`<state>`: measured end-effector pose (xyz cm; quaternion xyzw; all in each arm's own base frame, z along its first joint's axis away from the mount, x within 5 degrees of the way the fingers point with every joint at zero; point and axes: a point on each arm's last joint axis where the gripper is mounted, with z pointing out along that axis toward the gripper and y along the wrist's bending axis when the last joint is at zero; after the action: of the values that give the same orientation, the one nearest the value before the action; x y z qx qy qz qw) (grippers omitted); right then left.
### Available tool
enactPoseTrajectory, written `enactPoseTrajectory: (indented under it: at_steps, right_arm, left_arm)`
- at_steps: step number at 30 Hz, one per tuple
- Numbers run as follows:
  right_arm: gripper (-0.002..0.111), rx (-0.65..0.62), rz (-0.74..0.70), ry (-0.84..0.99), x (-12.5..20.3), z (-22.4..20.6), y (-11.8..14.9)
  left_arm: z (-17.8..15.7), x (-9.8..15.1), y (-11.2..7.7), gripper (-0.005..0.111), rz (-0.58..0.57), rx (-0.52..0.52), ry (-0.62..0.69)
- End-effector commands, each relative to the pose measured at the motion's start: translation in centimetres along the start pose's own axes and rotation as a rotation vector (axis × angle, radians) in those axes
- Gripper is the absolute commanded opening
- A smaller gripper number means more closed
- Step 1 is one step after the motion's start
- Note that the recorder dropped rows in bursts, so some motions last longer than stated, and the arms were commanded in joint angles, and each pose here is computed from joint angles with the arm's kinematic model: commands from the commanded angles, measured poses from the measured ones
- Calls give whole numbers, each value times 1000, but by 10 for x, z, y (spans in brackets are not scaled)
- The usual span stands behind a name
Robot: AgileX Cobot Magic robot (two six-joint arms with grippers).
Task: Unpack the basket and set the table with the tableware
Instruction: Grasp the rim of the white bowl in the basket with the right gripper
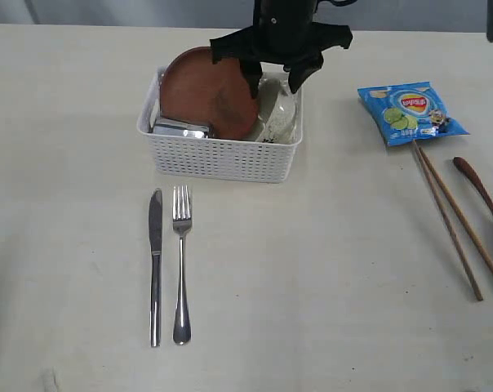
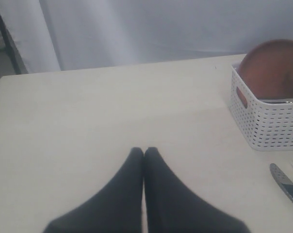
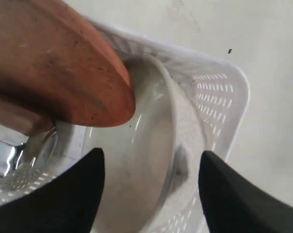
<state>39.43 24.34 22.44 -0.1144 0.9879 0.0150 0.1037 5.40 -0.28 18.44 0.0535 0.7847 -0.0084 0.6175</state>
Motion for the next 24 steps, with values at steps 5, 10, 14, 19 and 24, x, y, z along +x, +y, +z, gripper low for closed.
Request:
enactPoseTrajectory:
  at_steps: [5,10,14,19,24]
  right_arm:
    - [44,13,11,-7,-1,-2,3]
    - [36,30,-43,-15,4,-2,18]
    - [36,145,-95,-67,4,-3,20]
    - [36,148,-82,-67,4,-2,20]
    - [36,145,-65,-35,5,11,22]
  left_arm:
    - [0,0,0,0,3,5,-11]
    - [0,0,0,0,3,5,-11]
    - [0,0,0,0,3,5,-11]
    - [0,0,0,0,3,5,-11]
    - [0,0,0,0,3,5,-11]
